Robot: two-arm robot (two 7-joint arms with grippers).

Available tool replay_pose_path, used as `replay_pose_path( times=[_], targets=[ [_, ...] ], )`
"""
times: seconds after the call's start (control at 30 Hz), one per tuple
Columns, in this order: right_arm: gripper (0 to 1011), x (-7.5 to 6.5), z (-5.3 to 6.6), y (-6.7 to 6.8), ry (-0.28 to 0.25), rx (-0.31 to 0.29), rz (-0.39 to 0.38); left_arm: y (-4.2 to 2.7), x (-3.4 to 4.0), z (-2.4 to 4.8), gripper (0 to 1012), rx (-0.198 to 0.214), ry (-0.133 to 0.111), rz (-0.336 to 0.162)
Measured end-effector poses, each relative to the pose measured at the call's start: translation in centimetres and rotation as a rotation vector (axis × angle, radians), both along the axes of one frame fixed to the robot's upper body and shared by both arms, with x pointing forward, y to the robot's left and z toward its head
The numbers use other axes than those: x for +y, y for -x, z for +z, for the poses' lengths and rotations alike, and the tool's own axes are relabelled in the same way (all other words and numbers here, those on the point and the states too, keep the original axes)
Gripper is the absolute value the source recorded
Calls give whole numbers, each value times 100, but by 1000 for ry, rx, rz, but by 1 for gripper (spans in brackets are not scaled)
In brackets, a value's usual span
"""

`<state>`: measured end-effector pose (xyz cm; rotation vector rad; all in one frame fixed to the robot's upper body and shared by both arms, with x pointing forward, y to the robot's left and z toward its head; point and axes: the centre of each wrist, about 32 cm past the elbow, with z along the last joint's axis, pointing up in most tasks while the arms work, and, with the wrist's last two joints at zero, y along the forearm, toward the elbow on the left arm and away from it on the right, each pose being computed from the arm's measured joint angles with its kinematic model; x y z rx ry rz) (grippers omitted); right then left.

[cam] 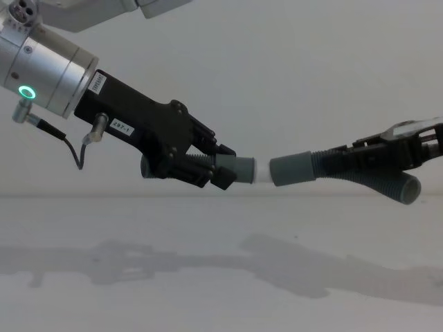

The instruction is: Use both hands to pick up one end of the pipe from the table, align the ends, and insert them.

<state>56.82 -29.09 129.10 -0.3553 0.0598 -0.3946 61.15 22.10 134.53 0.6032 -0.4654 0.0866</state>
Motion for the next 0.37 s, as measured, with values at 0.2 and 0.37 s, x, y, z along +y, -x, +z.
replay_pose_path(
  times=[0.2, 0.37],
  targets=[
    [273, 0, 0, -2, -3, 1, 3, -2, -1, -1, 355, 1, 1, -2],
    [273, -1, -1, -3, -4, 1, 4, -3, -3, -1, 355, 1, 1, -3]
  ],
)
